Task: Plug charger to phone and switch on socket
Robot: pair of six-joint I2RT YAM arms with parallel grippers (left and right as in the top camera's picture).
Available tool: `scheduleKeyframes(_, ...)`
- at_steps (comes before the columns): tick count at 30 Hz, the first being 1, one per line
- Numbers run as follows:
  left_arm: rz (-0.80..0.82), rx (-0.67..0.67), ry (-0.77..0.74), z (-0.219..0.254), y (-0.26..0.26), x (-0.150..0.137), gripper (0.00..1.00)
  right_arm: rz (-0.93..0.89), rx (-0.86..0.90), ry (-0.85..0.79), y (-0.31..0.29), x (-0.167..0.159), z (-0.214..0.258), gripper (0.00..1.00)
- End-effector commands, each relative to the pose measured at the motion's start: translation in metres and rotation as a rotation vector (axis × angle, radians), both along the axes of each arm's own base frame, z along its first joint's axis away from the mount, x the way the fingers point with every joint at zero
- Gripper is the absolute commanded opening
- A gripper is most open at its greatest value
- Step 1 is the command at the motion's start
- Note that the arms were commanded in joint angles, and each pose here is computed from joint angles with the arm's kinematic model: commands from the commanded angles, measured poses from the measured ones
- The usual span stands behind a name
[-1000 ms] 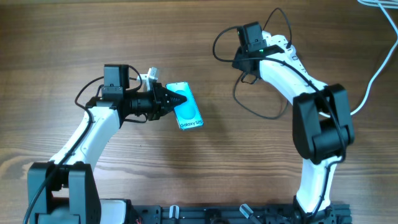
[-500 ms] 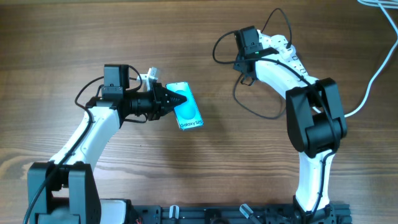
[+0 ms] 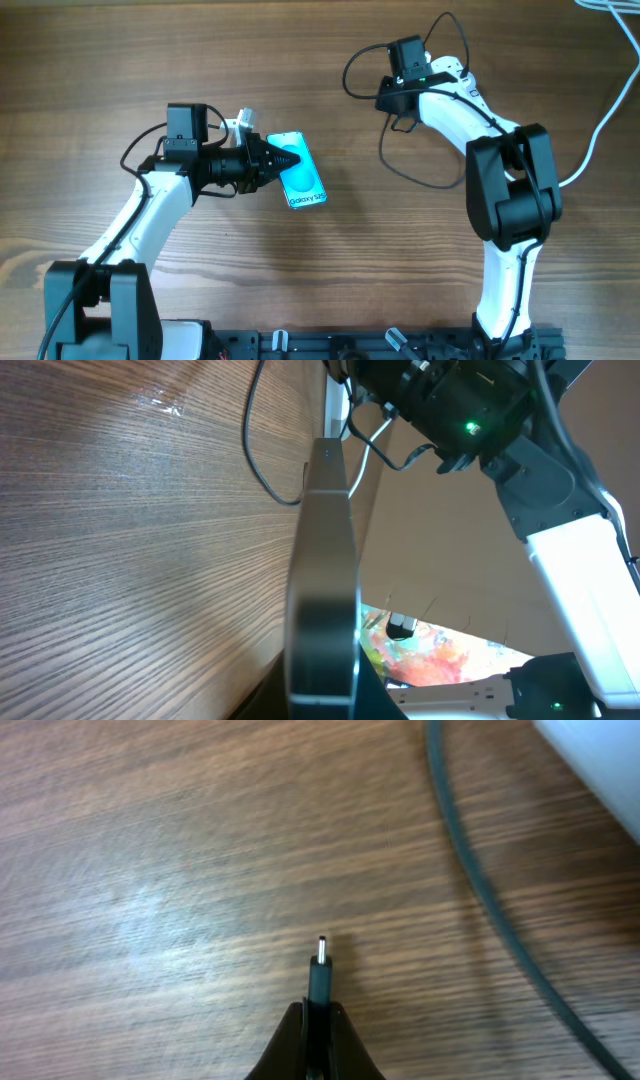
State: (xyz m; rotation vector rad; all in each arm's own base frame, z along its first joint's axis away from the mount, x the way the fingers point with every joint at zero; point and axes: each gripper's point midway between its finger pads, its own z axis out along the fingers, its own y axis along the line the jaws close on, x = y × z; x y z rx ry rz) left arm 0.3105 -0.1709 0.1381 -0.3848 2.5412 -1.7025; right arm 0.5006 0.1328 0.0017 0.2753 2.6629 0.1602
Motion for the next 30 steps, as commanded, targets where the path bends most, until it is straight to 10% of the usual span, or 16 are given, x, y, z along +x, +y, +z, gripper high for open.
scheduleKeyframes(1,0.000,-0.029,-0.038,0.010,0.006,0.005,0.04,0.207,0.142,0.229,0.047,-0.057,-0.033,0.05)
scheduleKeyframes(13,0.014,-0.028,-0.037,0.010,0.011,0.007,0.04,0.330,-0.016,0.723,0.059,-0.208,-0.052,0.05)
scheduleKeyframes(30,-0.001,-0.019,-0.037,0.007,0.011,0.002,0.04,0.392,-0.042,0.620,0.078,-0.208,-0.076,0.49)
